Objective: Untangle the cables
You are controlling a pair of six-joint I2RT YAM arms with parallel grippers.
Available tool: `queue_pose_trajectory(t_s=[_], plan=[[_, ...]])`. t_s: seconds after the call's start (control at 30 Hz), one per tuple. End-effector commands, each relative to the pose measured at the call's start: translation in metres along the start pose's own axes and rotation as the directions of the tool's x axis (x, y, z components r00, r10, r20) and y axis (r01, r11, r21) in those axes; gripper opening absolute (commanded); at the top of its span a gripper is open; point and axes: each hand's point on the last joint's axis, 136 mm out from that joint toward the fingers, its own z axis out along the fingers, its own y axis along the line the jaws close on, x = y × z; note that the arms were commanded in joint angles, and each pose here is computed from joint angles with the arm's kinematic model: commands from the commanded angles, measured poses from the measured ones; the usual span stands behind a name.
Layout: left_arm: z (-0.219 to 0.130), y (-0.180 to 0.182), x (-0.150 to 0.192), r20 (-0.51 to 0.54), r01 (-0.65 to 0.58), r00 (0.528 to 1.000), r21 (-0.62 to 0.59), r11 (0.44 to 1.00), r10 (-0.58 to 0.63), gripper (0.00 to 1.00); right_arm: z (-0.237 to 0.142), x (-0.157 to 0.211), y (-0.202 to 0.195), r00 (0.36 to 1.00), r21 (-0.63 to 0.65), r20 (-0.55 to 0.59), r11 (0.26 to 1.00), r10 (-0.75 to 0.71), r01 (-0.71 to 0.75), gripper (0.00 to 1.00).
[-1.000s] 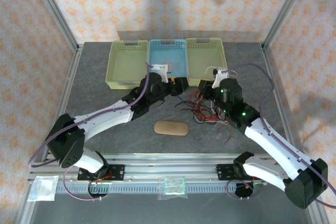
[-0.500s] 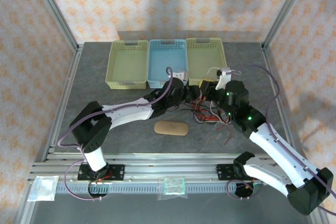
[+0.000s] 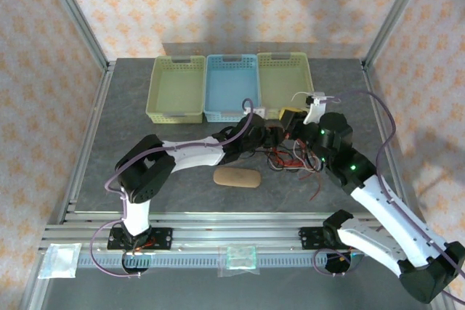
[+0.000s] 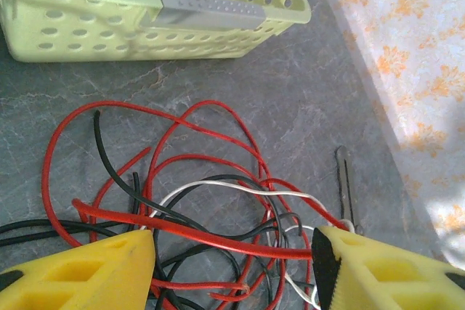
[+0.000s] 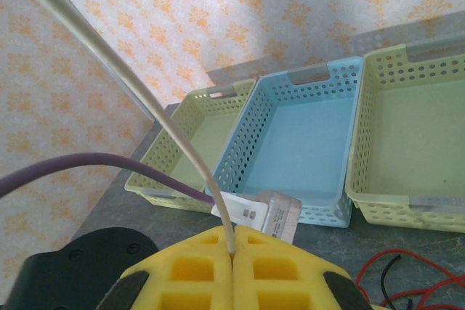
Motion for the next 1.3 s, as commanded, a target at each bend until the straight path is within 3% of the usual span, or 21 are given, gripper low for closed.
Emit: queue_pose_trajectory(t_s=[0.0, 0.37, 0.6, 0.73, 0.9, 1.27], plan=[[0.010, -0.006, 0.003, -0.011, 0.008, 1.000, 0.014, 1.000, -0.007, 0.60, -0.013, -0.023, 0.014, 0.999, -0.036, 0.048, 0.999, -0.010, 0.012, 0.00], [0.020, 0.004, 0.017, -0.048, 0.001, 0.999, -0.011, 1.000, -0.001, 0.60, -0.031, -0.046, 0.024, 0.995, -0.052, 0.100, 0.998, -0.015, 0.021, 0.00], [0.005, 0.002, 0.010, -0.019, -0.023, 1.000, -0.010, 1.000, 0.023, 0.60, -0.031, -0.050, 0.011, 0.993, 0.023, 0.120, 1.000, 0.001, -0.004, 0.00], [-0.030, -0.010, -0.021, 0.090, -0.063, 0.994, -0.010, 0.998, 0.063, 0.60, -0.032, -0.053, 0.004, 0.993, 0.076, 0.121, 0.997, -0.017, 0.008, 0.00], [-0.073, -0.001, -0.047, 0.197, -0.098, 0.974, -0.097, 0.990, 0.116, 0.61, -0.011, -0.054, -0.009, 0.996, 0.190, 0.051, 0.980, -0.071, 0.060, 0.00], [-0.133, 0.040, -0.075, 0.289, -0.034, 0.954, -0.152, 0.988, 0.078, 0.65, 0.070, -0.072, -0.036, 0.974, 0.304, -0.096, 0.925, -0.207, 0.227, 0.00]])
